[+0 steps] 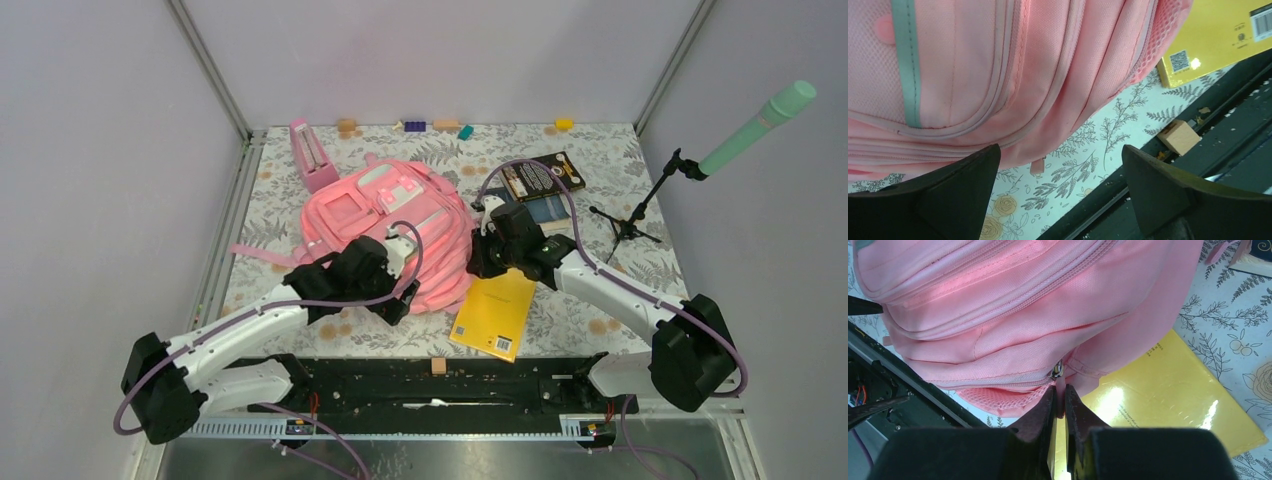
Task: Pack the student bag
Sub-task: Unzip the student bag at the center of the board.
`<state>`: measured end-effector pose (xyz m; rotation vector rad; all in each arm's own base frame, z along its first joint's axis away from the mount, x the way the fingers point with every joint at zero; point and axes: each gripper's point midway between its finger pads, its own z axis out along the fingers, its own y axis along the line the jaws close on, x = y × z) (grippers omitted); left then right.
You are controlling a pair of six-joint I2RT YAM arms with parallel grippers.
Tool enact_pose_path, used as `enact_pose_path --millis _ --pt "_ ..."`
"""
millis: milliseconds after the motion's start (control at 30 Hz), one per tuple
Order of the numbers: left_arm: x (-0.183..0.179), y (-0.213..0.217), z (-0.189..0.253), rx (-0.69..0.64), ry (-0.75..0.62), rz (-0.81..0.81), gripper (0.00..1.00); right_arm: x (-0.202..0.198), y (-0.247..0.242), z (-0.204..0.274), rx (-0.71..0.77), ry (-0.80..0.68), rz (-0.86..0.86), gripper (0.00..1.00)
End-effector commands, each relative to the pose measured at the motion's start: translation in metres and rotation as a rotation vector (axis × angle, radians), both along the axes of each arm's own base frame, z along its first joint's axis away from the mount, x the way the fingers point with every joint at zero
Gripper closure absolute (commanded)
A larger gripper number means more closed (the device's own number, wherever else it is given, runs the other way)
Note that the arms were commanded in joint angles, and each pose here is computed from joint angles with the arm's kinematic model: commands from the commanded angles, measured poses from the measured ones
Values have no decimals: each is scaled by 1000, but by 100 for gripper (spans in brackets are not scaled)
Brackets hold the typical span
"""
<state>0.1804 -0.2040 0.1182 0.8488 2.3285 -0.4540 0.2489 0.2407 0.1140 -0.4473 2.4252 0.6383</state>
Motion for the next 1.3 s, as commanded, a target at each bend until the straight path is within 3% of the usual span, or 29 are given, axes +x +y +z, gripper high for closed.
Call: enact_pose_path --millis 0,33,133,267,433,700,900,1267 --pt "28 -6 11 47 -130 47 5 17 9 27 63 -65 19 100" --pt "32 -4 10 64 -140 63 10 17 9 27 64 -66 19 100" --pt "39 -10 7 89 -139 45 47 17 10 28 66 -66 29 100" --pt "41 -27 3 71 -129 -10 61 12 10 28 61 -53 58 100" --pt "47 -42 1 54 -117 -30 98 1 2 26 4 -13 103 100" --pt "45 -63 30 -77 -145 -76 100 -22 -15 6 -150 57 151 100" --pt "32 -82 48 -202 -118 -139 100 -40 6 -9 -197 97 204 100" --pt "35 -86 69 -248 -147 -123 100 -67 65 7 -76 118 260 100"
